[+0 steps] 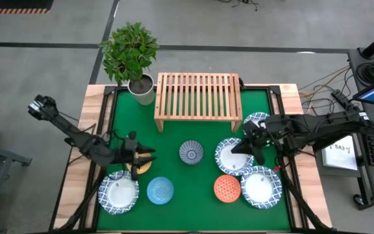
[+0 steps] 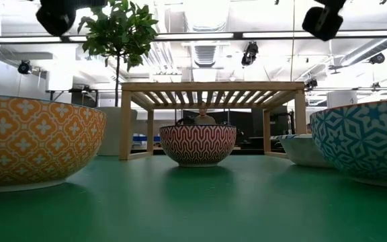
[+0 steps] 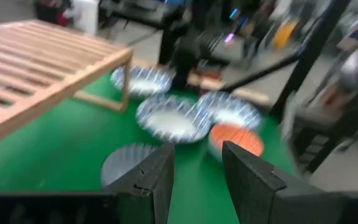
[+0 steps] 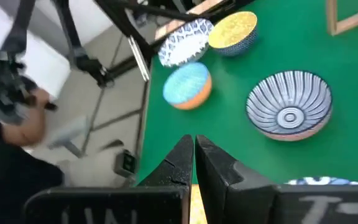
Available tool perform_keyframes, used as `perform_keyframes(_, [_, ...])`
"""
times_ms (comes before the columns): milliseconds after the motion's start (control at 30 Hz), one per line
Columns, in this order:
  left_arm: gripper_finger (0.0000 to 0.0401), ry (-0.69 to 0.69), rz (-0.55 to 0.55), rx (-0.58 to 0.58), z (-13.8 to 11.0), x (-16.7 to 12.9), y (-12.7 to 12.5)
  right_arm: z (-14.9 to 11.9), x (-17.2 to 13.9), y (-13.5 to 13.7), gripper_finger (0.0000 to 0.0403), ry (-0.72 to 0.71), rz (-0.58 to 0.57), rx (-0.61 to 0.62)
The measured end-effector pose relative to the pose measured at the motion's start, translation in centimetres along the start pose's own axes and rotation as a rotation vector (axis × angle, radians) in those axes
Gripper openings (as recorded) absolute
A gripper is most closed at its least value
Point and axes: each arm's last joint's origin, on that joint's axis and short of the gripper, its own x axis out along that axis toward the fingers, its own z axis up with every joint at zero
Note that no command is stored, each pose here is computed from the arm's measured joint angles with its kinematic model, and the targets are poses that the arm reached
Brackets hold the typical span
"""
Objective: Place and stack bowls onto a shelf
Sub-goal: Put the blue bowl on the shelf
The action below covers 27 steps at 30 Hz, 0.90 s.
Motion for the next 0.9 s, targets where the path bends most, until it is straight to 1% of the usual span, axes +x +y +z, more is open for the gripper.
perform_keyframes(100, [0.0119, 0.076, 0.068, 0.052, 0.5, 0.5, -0.8, 0.0, 0.8, -0.2, 0.0009, 0.079, -0.055, 0.066])
perform_keyframes(200, [0.0119, 0.135, 0.103, 0.128, 1.1, 1.0, -1.5, 0.2, 1.5, -0.3, 0.0009, 0.147, -0.110, 0.103])
perform_keyframes(267, [0.0119, 0.176, 0.120, 0.199, 1.4, 1.2, -1.8, 0.8, 1.7, 0.1, 0.0009, 0.167, -0.123, 0.105])
perform_keyframes(367, [0.0119, 0.222, 0.128, 0.330, 1.7, 1.4, -2.3, 1.3, 2.4, 0.3, 0.0009, 0.234, -0.158, 0.065])
perform_keyframes(467, [0.0119, 0.273, 0.096, 0.508, 1.1, 1.6, -2.4, 2.2, 3.4, 0.6, 0.0009, 0.266, -0.159, -0.015])
perform_keyframes(567, [0.0119, 0.294, 0.085, 0.618, 0.4, 1.6, -2.1, 3.3, 4.4, 1.1, 0.0009, 0.282, -0.155, -0.089])
perform_keyframes(667, [0.0119, 0.298, 0.081, 0.667, 0.0, 1.4, -1.5, 4.3, 5.8, 1.3, 0.0009, 0.309, -0.155, -0.166])
perform_keyframes(700, [0.0119, 0.286, 0.077, 0.667, 0.0, 1.2, -1.4, 4.6, 6.3, 1.4, 0.0009, 0.315, -0.151, -0.194])
perform_keyframes(833, [0.0119, 0.200, 0.048, 0.637, 0.2, 0.5, -0.7, 5.7, 8.4, 1.7, 0.0009, 0.332, -0.141, -0.289])
perform_keyframes(900, [0.0119, 0.157, 0.036, 0.601, 0.1, 0.0, -0.2, 6.0, 9.7, 1.5, 0.0009, 0.354, -0.142, -0.323])
